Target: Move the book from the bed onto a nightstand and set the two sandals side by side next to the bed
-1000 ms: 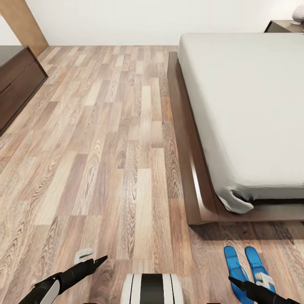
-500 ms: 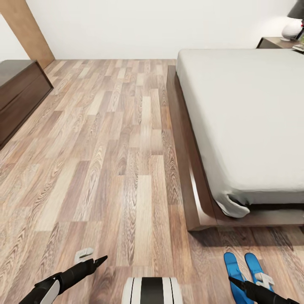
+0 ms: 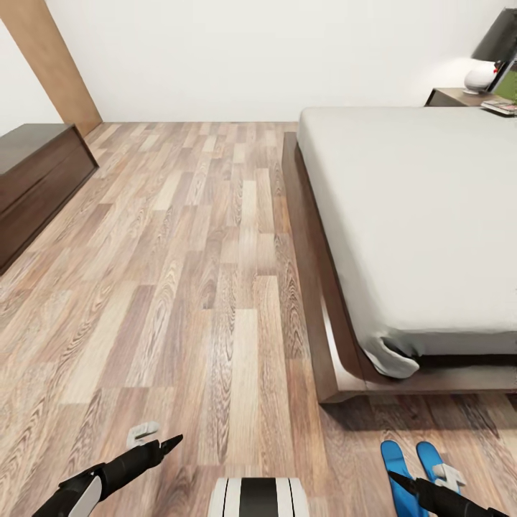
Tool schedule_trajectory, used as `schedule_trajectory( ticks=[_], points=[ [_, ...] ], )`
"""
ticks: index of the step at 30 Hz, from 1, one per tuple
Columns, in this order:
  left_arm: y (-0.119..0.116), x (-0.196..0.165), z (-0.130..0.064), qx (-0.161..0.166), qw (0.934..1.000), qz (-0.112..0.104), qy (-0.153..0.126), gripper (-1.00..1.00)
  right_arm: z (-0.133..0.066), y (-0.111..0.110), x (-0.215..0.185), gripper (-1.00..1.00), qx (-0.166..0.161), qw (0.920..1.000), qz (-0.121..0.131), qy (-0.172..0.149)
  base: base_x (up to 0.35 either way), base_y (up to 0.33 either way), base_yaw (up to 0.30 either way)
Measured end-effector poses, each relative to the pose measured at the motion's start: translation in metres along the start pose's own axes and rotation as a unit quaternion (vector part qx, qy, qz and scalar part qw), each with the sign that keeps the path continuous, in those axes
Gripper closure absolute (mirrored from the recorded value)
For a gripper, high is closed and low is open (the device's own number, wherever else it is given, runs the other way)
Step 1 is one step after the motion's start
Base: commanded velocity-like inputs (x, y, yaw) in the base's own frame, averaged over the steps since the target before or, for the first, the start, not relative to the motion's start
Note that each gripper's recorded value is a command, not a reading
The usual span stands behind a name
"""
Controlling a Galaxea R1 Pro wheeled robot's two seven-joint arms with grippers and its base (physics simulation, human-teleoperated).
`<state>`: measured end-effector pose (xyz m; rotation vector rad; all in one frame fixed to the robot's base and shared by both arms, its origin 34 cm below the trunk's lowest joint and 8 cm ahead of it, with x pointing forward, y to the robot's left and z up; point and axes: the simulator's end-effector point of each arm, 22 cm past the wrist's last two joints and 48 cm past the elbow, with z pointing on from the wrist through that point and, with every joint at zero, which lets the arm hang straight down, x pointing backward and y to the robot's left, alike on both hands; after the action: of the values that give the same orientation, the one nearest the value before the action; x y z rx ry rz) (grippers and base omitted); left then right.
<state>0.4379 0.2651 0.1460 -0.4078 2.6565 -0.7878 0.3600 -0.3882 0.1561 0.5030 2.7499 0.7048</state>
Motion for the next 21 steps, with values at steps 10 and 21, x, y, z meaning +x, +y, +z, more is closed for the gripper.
schedule_trajectory(
  ticks=[10, 21],
  points=[
    [-0.017, -0.009, 0.002, 0.000, 0.9999, 0.004, -0.013, -1.00, -0.003, 0.013, -0.015, -1.00, -0.009, 0.9995, -0.018, -0.023, 0.000, 0.000, 0.000],
    [-0.032, -0.006, 0.009, -0.022, 0.9994, 0.009, -0.025, -1.00, -0.006, 0.001, -0.010, -1.00, 0.035, 0.9983, -0.025, -0.040, 0.000, 0.000, 0.000]
  ],
)
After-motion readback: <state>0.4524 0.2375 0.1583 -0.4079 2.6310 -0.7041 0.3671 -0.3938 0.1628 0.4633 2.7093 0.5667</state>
